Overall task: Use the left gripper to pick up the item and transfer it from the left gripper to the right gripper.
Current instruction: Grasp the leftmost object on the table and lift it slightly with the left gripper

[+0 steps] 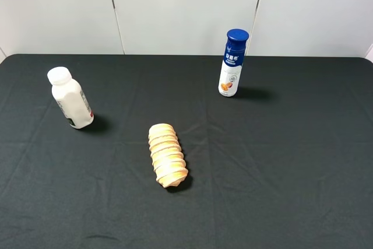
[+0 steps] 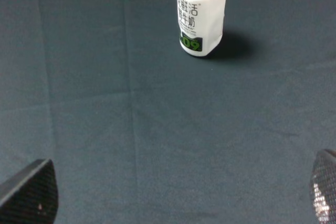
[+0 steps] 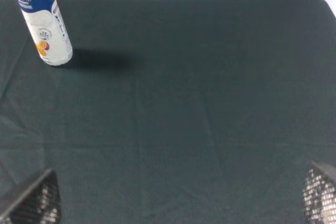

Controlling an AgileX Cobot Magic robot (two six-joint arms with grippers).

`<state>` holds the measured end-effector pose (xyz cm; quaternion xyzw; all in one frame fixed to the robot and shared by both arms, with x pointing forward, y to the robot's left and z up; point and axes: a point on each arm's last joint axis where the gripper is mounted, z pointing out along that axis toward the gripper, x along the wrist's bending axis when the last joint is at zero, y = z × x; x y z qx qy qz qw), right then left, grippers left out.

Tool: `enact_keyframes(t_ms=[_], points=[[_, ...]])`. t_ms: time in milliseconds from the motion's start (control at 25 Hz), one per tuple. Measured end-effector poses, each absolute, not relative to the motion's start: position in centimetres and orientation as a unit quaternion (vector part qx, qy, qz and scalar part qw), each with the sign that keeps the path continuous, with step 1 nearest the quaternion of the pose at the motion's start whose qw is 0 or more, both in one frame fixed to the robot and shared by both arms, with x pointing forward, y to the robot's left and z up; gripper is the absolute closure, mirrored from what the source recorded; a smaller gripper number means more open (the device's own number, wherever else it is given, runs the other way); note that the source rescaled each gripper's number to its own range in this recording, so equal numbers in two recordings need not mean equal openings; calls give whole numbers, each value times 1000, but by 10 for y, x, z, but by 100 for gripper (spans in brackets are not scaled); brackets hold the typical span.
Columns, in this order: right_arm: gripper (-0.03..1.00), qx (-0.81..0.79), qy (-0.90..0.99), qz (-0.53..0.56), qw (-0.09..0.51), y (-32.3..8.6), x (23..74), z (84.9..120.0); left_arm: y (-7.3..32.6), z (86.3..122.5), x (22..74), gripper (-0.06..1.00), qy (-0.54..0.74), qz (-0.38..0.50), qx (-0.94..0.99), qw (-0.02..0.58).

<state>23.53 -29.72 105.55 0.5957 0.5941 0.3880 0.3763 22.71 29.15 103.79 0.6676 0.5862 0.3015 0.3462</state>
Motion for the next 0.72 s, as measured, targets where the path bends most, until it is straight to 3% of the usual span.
enact_keyframes(t_ms=[720], points=[[-3,596,594,388,376,-297,235,1055,291,1038,227,5,586,301,668,346]])
